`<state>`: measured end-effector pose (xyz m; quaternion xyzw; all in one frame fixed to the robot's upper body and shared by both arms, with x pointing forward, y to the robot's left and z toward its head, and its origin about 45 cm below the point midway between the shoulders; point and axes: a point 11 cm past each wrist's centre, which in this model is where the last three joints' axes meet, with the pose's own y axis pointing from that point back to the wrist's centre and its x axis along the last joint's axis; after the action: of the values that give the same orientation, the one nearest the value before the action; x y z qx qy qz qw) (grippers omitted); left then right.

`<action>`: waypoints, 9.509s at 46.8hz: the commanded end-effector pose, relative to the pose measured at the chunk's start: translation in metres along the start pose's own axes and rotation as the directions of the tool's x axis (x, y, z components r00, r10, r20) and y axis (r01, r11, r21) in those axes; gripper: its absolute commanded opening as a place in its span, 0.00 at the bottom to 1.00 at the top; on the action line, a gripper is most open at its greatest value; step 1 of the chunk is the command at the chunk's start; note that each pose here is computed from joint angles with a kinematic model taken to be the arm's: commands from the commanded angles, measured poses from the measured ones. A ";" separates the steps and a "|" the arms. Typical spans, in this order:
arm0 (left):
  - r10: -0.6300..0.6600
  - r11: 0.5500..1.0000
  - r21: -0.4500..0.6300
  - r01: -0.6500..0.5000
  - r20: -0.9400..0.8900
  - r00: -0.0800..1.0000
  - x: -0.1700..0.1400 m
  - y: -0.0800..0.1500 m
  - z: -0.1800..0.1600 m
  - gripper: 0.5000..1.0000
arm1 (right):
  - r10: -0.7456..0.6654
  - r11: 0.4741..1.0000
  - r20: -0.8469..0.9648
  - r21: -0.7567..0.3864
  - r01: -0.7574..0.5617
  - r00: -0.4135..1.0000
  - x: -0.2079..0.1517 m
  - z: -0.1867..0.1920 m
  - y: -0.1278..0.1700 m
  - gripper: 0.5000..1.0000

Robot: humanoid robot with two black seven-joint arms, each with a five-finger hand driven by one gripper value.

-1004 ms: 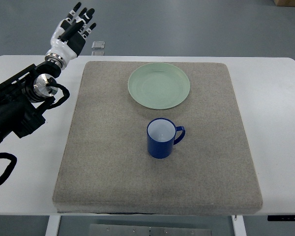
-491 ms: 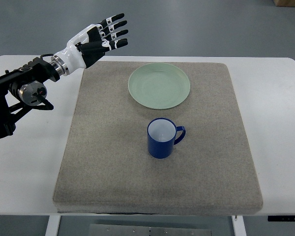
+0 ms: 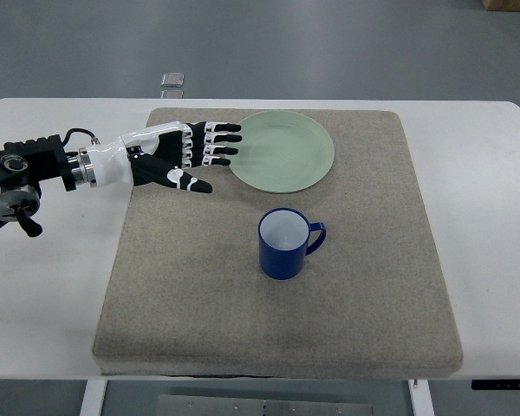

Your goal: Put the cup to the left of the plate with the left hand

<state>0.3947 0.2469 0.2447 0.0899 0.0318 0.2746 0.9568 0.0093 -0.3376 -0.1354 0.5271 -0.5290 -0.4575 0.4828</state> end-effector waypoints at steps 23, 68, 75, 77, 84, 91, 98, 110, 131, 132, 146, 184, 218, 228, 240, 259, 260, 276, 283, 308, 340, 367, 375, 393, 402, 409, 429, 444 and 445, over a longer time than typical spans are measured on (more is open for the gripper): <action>-0.134 0.990 0.051 0.132 0.033 0.990 -0.044 -0.009 -0.025 1.00 | 0.000 1.000 0.000 0.000 0.000 1.000 0.000 0.000 0.000 0.87; -0.065 0.997 0.034 0.064 0.045 0.997 -0.062 -0.059 -0.053 1.00 | 0.000 1.000 0.000 0.000 0.000 1.000 0.000 0.000 0.000 0.87; -0.073 0.997 0.028 0.072 0.038 0.997 -0.067 -0.065 -0.053 1.00 | 0.000 1.000 0.000 0.000 0.000 1.000 0.000 0.000 0.000 0.87; -0.072 0.997 0.029 0.071 0.036 0.997 -0.067 -0.065 -0.055 1.00 | 0.000 1.000 0.000 0.000 0.000 1.000 0.000 0.000 0.000 0.87; -0.085 0.996 0.019 0.085 0.030 0.996 -0.073 -0.072 -0.053 1.00 | 0.000 1.000 0.000 0.000 0.000 1.000 0.000 0.000 0.000 0.87; -0.092 0.996 0.017 0.092 0.027 0.995 -0.076 -0.074 -0.054 1.00 | 0.000 1.000 0.000 0.000 0.000 1.000 0.000 0.000 0.000 0.87; -0.101 0.995 0.013 0.101 0.025 0.995 -0.080 -0.079 -0.054 1.00 | 0.000 1.000 0.001 0.000 0.000 1.000 0.000 0.000 0.000 0.87; -0.094 0.995 0.022 0.094 0.014 0.995 -0.080 -0.086 -0.061 1.00 | 0.002 1.000 0.000 0.000 -0.002 1.000 0.001 0.000 0.000 0.87; -0.096 0.995 0.022 0.096 0.008 0.995 -0.084 -0.093 -0.064 1.00 | 0.000 1.000 0.000 0.000 0.000 1.000 0.000 0.000 0.000 0.87; -0.096 0.995 0.022 0.096 0.008 0.995 -0.084 -0.093 -0.064 1.00 | 0.002 1.000 0.000 0.000 -0.002 1.000 0.001 0.000 0.000 0.87; -0.102 0.994 0.028 0.101 0.012 0.995 -0.085 -0.093 -0.064 0.45 | 0.000 1.000 0.000 0.000 0.000 1.000 0.000 0.000 0.000 0.87; 0.204 0.974 -0.112 -0.197 0.047 0.978 -0.034 -0.092 -0.022 0.11 | 0.000 1.000 0.000 0.000 0.000 1.000 0.000 0.000 0.000 0.87; 0.726 0.681 -0.185 -0.709 0.045 0.686 0.068 -0.025 -0.014 0.14 | 0.000 1.000 0.001 0.000 0.000 1.000 0.000 0.000 0.000 0.87; 0.738 0.666 -0.200 -0.719 0.038 0.673 0.071 -0.016 -0.026 0.18 | 0.000 1.000 0.000 0.000 0.000 1.000 0.000 0.000 0.000 0.87; 0.743 0.663 -0.187 -0.725 0.045 0.668 0.070 -0.010 -0.040 0.24 | 0.000 1.000 0.000 0.000 0.000 1.000 0.000 0.000 0.000 0.87; 0.746 0.665 -0.132 -0.735 0.064 0.663 0.068 -0.010 -0.062 0.26 | 0.000 1.000 0.000 0.000 0.000 1.000 0.000 0.000 0.000 0.87; 0.747 0.664 -0.130 -0.737 0.065 0.662 0.068 -0.009 -0.062 0.26 | 0.000 1.000 0.001 0.000 0.000 1.000 0.000 0.000 0.000 0.87; 0.745 0.665 -0.131 -0.735 0.059 0.664 0.066 -0.012 -0.063 0.48 | 0.000 1.000 0.000 0.000 0.000 1.000 0.000 0.000 0.000 0.87; 0.742 0.669 -0.129 -0.732 0.057 0.668 0.065 -0.013 -0.064 0.53 | 0.000 1.000 0.000 0.000 0.000 1.000 0.000 0.000 0.000 0.87; 0.736 0.675 -0.122 -0.728 0.047 0.675 0.059 -0.019 -0.069 0.75 | 0.000 1.000 0.000 0.000 0.000 1.000 0.000 0.000 0.000 0.87; 0.722 0.687 -0.153 -0.710 0.039 0.691 0.058 -0.016 -0.057 0.99 | 0.000 1.000 0.000 0.000 0.000 1.000 0.000 0.000 0.000 0.87; 0.688 0.669 -0.342 -0.659 -0.050 0.724 0.067 0.004 0.026 0.99 | 0.000 1.000 0.000 0.000 0.000 1.000 0.000 0.000 0.000 0.87; 0.684 0.575 -0.367 -0.731 -0.274 0.676 0.094 0.014 0.055 0.99 | 0.000 1.000 0.000 0.000 0.000 1.000 0.000 0.000 0.000 0.87; 0.607 0.455 -0.146 -0.879 -0.671 0.425 0.136 0.018 0.041 0.99 | 0.000 1.000 0.000 0.000 0.000 1.000 0.000 0.000 0.000 0.87; 0.536 0.503 -0.192 -0.843 -0.696 0.478 0.131 0.011 0.042 1.00 | 0.000 1.000 0.000 0.000 0.000 1.000 0.000 0.000 0.000 0.87; 0.517 0.472 -0.146 -0.870 -0.753 0.407 0.137 0.016 0.021 1.00 | 0.000 1.000 0.000 0.000 0.000 1.000 0.000 0.000 0.000 0.87; 0.479 0.493 -0.184 -0.850 -0.759 0.442 0.136 0.011 0.029 1.00 | 0.000 1.000 0.000 0.000 0.000 1.000 0.000 0.000 0.000 0.87; 0.473 0.497 -0.199 -0.844 -0.754 0.456 0.137 0.011 0.033 1.00 | 0.000 1.000 0.001 0.000 0.000 1.000 0.000 0.000 0.000 0.87; 0.471 0.499 -0.200 -0.843 -0.754 0.458 0.136 0.010 0.033 1.00 | 0.000 1.000 0.000 0.000 0.000 1.000 0.000 0.000 0.000 0.87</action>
<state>0.5084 0.3236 0.2775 -0.2787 0.2177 0.6511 0.6716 0.0092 -0.3376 -0.1354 0.5271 -0.5289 -0.4575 0.4828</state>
